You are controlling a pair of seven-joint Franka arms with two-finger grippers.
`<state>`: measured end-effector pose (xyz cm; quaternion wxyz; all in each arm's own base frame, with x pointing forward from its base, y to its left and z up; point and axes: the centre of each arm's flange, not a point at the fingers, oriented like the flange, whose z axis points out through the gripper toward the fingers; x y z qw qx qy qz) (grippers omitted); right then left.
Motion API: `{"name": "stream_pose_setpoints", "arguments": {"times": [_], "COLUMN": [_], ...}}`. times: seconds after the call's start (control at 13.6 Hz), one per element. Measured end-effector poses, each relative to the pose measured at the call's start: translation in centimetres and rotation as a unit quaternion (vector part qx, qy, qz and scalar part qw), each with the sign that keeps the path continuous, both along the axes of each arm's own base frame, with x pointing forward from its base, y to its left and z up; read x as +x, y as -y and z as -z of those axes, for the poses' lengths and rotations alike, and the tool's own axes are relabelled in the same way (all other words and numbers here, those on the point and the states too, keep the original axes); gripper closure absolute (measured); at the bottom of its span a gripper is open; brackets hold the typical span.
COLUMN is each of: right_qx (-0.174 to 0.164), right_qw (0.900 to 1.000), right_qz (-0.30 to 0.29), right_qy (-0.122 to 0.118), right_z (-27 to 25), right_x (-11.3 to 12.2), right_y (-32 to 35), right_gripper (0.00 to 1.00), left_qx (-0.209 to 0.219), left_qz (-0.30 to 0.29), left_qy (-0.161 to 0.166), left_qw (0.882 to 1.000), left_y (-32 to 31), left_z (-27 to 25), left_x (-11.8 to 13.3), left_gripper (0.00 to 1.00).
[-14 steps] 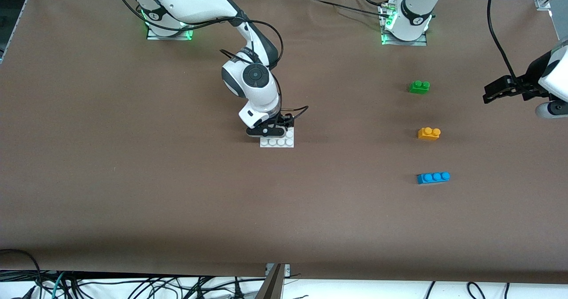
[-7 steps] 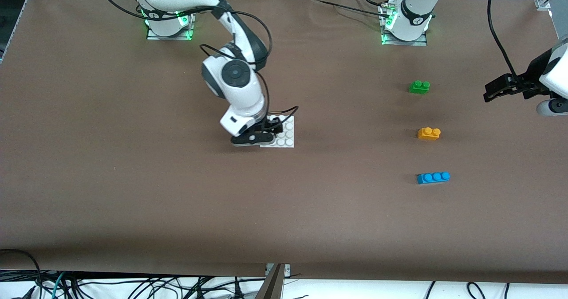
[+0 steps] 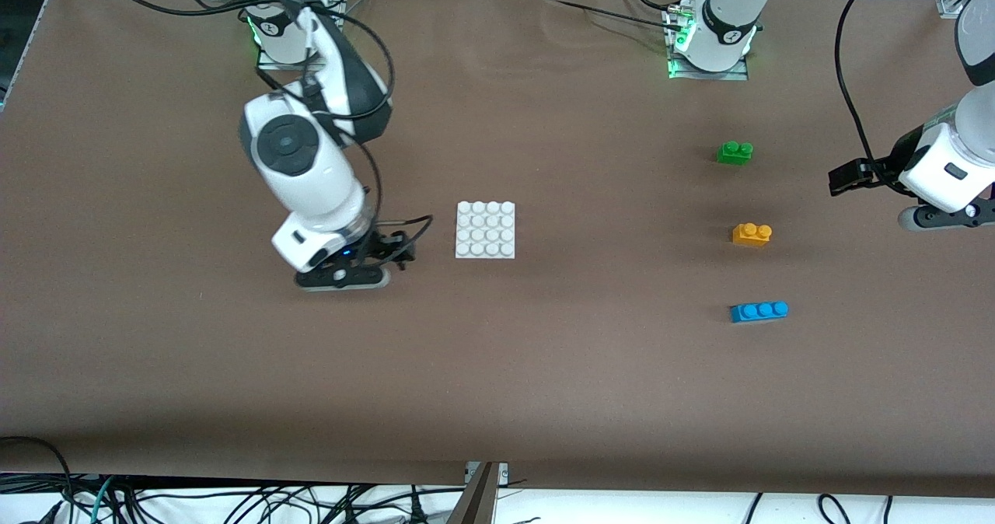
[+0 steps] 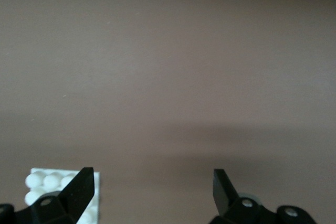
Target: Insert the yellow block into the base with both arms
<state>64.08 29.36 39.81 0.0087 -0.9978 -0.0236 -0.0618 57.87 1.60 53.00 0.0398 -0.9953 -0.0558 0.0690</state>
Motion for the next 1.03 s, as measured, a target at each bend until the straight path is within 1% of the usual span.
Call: {"name": "stream_pose_setpoints", "arguments": {"times": [0.15, 0.22, 0.37, 0.52, 0.59, 0.74, 0.88, 1.03], "right_qx": [-0.009, -0.017, -0.032, -0.036, -0.037, -0.040, -0.042, -0.043], "right_qw": [1.000, 1.000, 0.999, 0.999, 0.998, 0.998, 0.998, 0.998], "right_qz": [0.007, 0.012, 0.013, 0.031, 0.036, 0.031, 0.033, 0.038], "right_qy": [0.001, 0.000, -0.013, -0.018, -0.020, -0.023, -0.025, -0.032], "right_z": [-1.9, -3.0, -5.3, -7.8, -9.0, -11.3, -13.0, -14.4], "right_x": [1.5, 1.9, 2.0, 1.9, 1.8, 1.2, 0.1, -1.4], "right_y": [3.7, 5.5, 9.3, 13.3, 15.3, 19.3, 22.1, 23.3], "right_gripper": [0.00, 0.00, 0.00, 0.00, 0.00, 0.00, 0.00, 0.00], "left_qx": [-0.001, -0.003, -0.008, -0.011, -0.012, -0.014, -0.017, -0.022], "left_qz": [-0.011, -0.011, -0.003, 0.002, 0.005, 0.009, 0.016, 0.029], "left_qy": [-0.008, -0.014, -0.021, -0.025, -0.027, -0.020, -0.012, -0.016], "left_qw": [1.000, 1.000, 1.000, 1.000, 1.000, 1.000, 1.000, 0.999], "left_y": [-1.6, -2.6, -3.3, -3.1, -2.9, -2.6, -2.4, -2.3], "left_z": [2.4, 4.4, 9.6, 14.7, 16.3, 18.8, 21.9, 24.9], "left_x": [0.3, 0.5, 0.6, 0.0, -0.4, -0.9, -1.3, -1.6], "left_gripper": [0.00, 0.00, 0.00, 0.00, 0.00, 0.00, 0.00, 0.00]}}
